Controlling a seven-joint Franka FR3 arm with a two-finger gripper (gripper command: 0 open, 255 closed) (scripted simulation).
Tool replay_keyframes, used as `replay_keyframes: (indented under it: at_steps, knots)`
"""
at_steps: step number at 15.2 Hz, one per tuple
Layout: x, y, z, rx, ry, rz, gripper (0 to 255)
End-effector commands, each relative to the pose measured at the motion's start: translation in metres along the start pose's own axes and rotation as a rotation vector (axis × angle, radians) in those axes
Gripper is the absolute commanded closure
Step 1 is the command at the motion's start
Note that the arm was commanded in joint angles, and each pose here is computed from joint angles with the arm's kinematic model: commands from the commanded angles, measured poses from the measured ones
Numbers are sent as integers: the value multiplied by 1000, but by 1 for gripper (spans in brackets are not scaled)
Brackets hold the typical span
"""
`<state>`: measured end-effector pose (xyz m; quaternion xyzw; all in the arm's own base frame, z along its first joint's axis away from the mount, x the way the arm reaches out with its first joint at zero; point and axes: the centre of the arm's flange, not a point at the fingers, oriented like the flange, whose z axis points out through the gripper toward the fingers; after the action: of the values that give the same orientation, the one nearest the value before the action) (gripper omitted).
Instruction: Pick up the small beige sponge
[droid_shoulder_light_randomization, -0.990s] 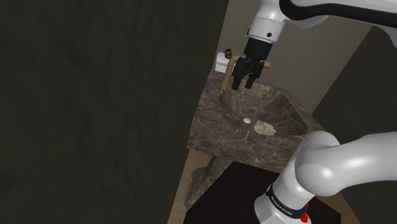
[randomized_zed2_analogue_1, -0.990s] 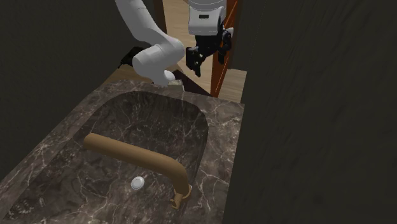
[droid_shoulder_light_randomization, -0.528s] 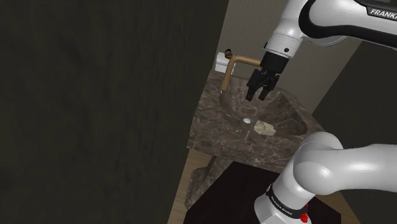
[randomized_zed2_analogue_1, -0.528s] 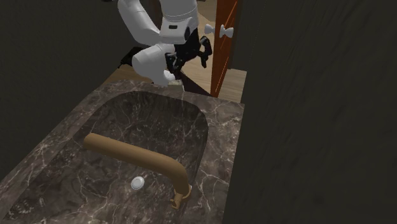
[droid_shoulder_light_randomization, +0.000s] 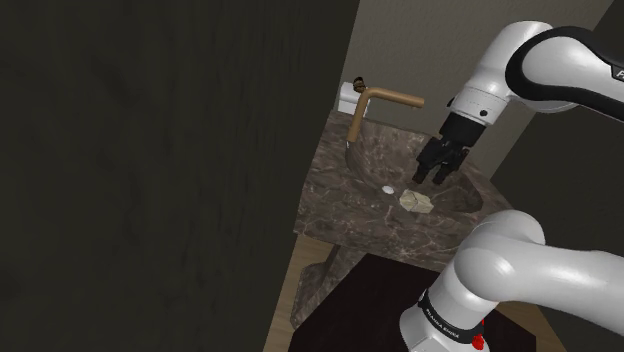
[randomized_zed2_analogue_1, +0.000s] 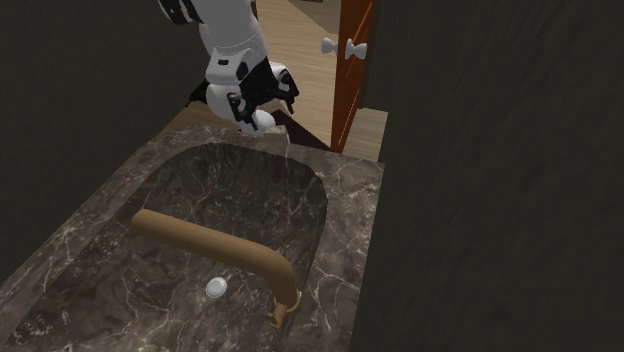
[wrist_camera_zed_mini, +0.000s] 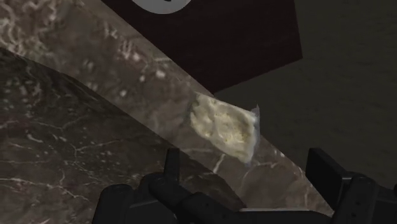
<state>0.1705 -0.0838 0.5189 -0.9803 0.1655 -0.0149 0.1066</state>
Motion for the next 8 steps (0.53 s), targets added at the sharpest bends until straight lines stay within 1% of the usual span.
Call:
replay_keyframes:
  at_steps: [1, 6, 8]
  knots:
    - [-3, 4, 10, 3, 1, 5, 0]
    - [-3, 10, 38, 3, 1, 5, 0]
    - [-3, 10, 38, 3, 1, 5, 0]
